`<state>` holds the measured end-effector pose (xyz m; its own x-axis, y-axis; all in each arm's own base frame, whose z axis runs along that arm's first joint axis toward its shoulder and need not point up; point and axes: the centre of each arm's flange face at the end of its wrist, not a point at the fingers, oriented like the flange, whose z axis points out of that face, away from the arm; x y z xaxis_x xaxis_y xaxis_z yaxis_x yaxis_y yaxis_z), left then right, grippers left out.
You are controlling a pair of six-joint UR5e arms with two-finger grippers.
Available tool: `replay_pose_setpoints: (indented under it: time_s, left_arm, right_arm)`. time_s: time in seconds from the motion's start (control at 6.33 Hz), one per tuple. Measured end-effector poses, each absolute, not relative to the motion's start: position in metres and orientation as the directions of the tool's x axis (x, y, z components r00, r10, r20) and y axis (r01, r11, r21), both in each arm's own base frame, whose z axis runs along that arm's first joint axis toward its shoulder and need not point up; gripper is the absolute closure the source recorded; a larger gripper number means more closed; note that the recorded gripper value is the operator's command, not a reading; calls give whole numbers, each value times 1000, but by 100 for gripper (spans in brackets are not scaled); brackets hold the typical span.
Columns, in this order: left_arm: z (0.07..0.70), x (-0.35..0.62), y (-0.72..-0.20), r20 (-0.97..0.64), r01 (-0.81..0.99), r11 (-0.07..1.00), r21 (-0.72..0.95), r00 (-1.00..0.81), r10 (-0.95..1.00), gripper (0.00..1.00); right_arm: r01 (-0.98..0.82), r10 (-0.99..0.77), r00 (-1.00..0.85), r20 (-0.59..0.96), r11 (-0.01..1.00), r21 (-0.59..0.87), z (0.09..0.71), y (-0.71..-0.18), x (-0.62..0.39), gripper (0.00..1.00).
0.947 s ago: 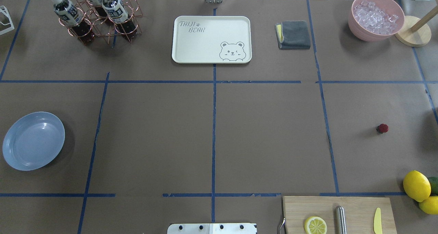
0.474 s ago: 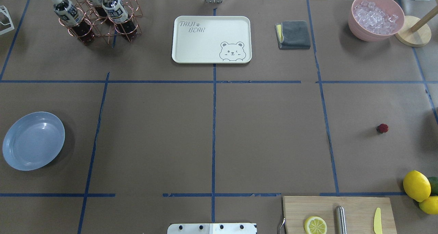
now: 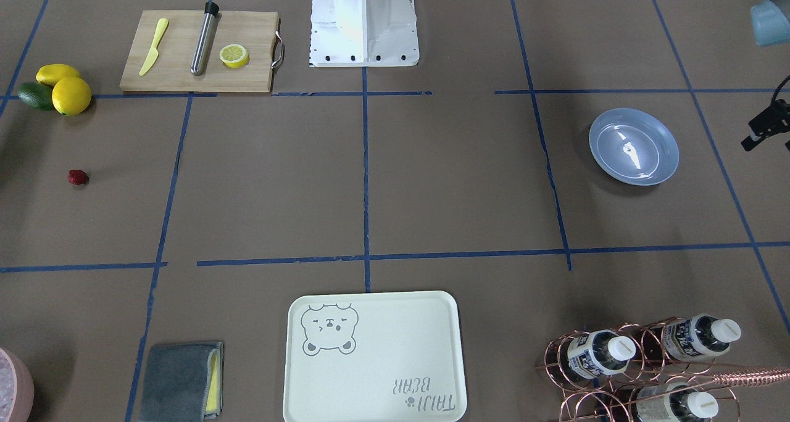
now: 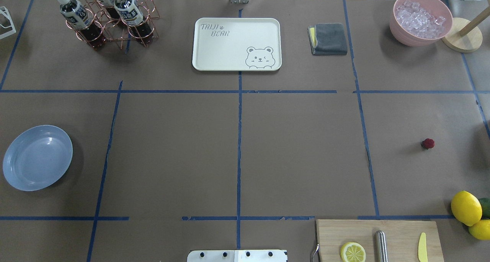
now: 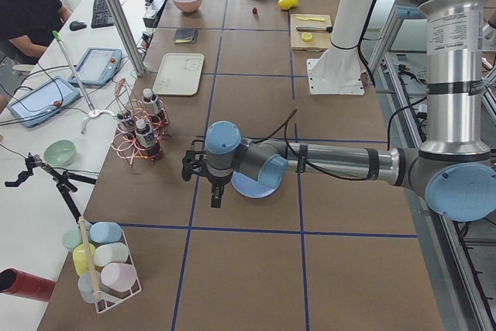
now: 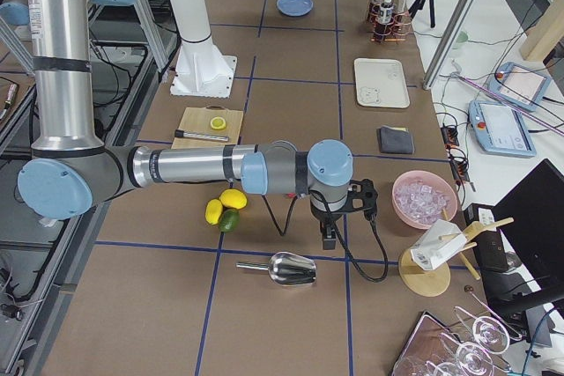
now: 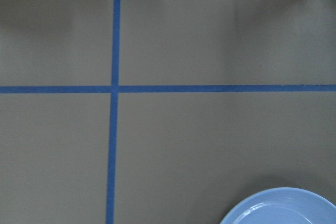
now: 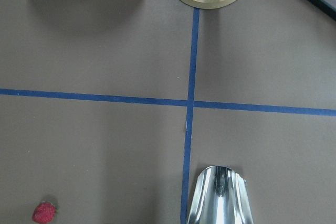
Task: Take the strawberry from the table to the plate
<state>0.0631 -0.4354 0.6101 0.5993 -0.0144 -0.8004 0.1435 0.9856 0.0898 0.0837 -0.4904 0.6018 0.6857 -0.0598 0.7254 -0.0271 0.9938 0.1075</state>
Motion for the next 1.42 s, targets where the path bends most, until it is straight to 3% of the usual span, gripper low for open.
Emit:
replay_pose_setpoints:
  time_s: [0.32, 0.79, 1.11, 1.26, 1.42]
  left_arm:
    - [641, 114, -398, -828, 151, 988, 42, 558, -50, 8]
    - [662, 158, -390, -800, 115, 993, 39, 599, -38, 20]
    - [666, 173, -388, -796, 86, 996, 35, 605, -24, 39]
    - [668, 176, -388, -795, 79, 996, 33, 607, -22, 60]
    - [669, 176, -387, -794, 77, 997, 32, 607, -21, 66]
  right_arm:
    - [8, -86, 684, 725, 994, 110, 598, -496, 64, 0]
    - [16, -97, 679, 728, 993, 117, 594, -497, 59, 0]
    - [16, -102, 678, 728, 992, 124, 590, -501, 59, 0]
    - [15, -104, 677, 728, 992, 127, 588, -503, 58, 0]
    - [15, -106, 677, 728, 991, 130, 586, -503, 58, 0]
